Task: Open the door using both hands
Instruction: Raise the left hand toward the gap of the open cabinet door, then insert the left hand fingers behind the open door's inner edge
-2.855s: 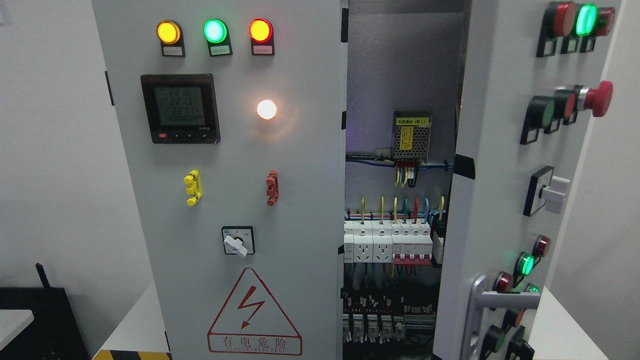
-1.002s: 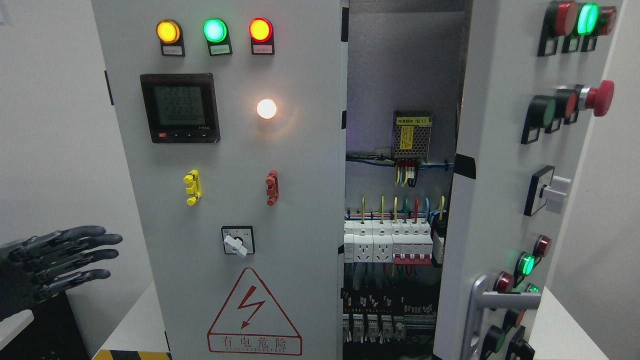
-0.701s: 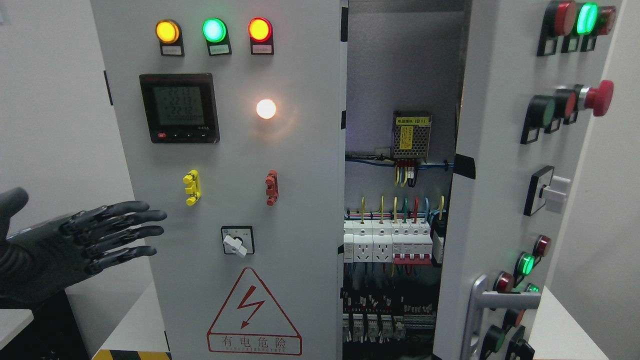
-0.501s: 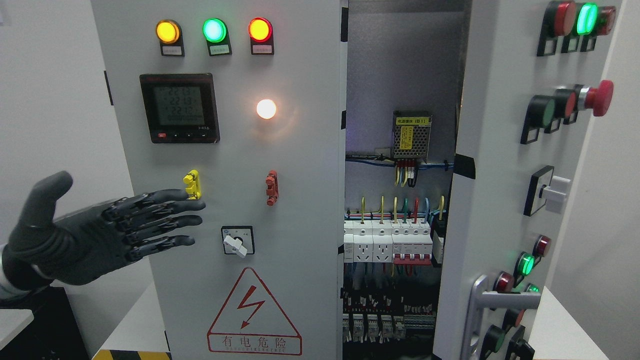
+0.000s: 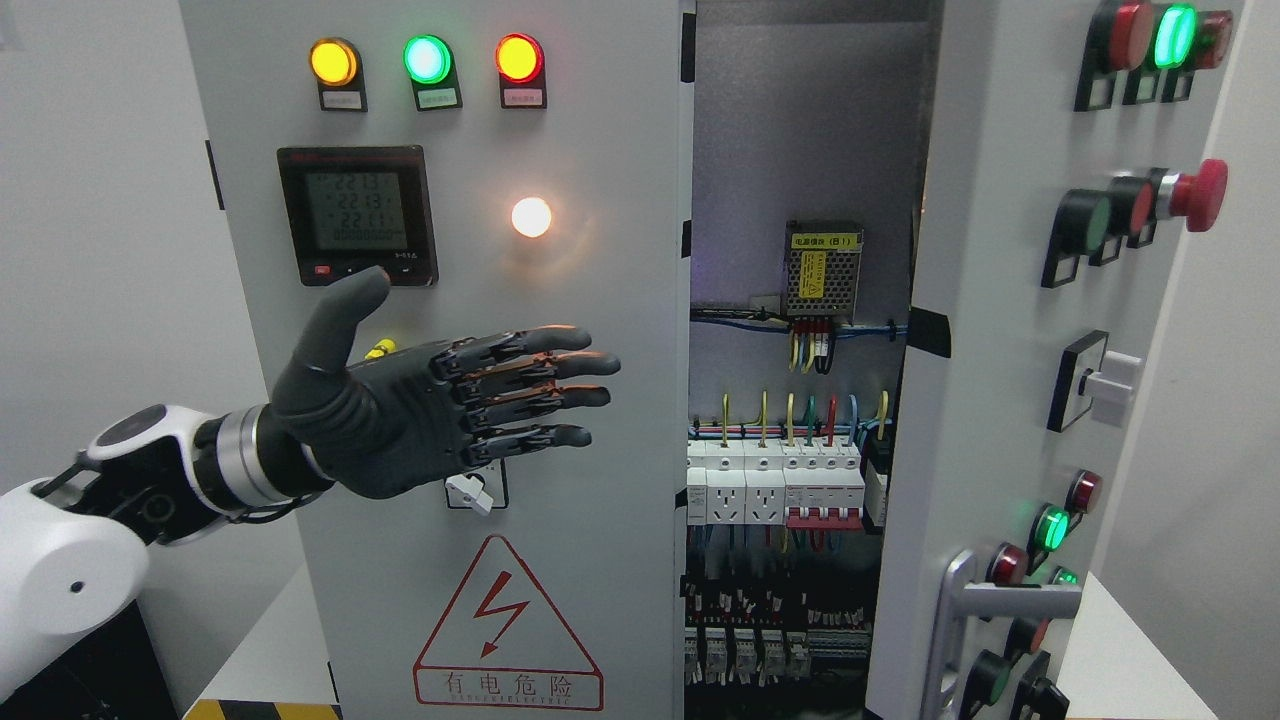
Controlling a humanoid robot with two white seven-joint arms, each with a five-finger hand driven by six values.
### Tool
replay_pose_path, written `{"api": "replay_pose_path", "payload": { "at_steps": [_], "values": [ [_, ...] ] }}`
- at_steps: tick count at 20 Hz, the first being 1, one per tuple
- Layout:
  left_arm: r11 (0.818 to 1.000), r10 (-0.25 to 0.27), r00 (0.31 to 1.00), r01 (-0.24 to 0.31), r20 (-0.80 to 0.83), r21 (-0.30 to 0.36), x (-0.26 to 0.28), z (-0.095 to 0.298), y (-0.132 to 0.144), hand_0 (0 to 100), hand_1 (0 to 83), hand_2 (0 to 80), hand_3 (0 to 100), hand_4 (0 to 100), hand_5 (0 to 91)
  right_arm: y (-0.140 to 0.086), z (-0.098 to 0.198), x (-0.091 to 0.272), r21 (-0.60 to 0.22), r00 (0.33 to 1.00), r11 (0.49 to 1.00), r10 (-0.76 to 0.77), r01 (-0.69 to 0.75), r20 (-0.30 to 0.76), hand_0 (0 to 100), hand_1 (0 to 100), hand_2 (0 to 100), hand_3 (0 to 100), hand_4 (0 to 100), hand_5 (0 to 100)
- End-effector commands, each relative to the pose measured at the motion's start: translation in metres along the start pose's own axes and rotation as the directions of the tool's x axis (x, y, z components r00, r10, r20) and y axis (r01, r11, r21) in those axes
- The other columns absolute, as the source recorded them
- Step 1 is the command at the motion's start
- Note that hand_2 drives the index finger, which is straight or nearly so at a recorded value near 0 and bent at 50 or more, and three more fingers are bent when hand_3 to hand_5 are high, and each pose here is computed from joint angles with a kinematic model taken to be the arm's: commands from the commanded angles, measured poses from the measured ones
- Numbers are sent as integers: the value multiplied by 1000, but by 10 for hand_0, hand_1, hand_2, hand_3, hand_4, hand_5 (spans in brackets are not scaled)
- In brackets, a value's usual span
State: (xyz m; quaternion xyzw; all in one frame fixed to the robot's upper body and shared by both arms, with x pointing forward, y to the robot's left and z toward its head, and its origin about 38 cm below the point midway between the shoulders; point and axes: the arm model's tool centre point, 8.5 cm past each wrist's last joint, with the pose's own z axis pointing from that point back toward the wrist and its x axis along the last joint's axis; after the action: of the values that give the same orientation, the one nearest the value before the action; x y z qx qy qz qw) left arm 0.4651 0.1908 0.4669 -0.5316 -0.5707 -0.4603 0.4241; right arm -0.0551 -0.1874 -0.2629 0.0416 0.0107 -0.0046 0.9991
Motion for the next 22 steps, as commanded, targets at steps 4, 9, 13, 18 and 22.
{"api": "replay_pose_path", "payload": {
  "at_steps": [4, 9, 13, 18, 22],
  "values": [
    [964, 99, 994, -110, -56, -241, -34, -153, -10, 0, 0, 0, 0, 0, 0, 0, 0, 0, 0, 1000, 1000, 0, 0, 2, 386, 0, 0, 0, 0, 0],
    [961, 109, 993, -119, -56, -248, -39, -174, -14, 0, 0, 0, 0, 0, 0, 0, 0, -1, 0, 1000, 1000, 0, 0, -1, 386, 0, 0, 0, 0, 0],
    [959, 113, 992, -124, -60, -254, -42, -180, -16, 0, 0, 0, 0, 0, 0, 0, 0, -1, 0, 1000, 1000, 0, 0, 0, 386, 0, 0, 0, 0, 0],
    [960, 109, 992, -123, -69, -252, -45, -193, -20, 0, 0, 0, 0, 0, 0, 0, 0, 0, 0, 1000, 1000, 0, 0, 2, 386, 0, 0, 0, 0, 0],
    [960, 99, 993, -114, -70, -254, -43, -207, -26, 0, 0, 0, 0, 0, 0, 0, 0, -1, 0, 1000, 1000, 0, 0, -1, 386, 0, 0, 0, 0, 0]
  ]
}}
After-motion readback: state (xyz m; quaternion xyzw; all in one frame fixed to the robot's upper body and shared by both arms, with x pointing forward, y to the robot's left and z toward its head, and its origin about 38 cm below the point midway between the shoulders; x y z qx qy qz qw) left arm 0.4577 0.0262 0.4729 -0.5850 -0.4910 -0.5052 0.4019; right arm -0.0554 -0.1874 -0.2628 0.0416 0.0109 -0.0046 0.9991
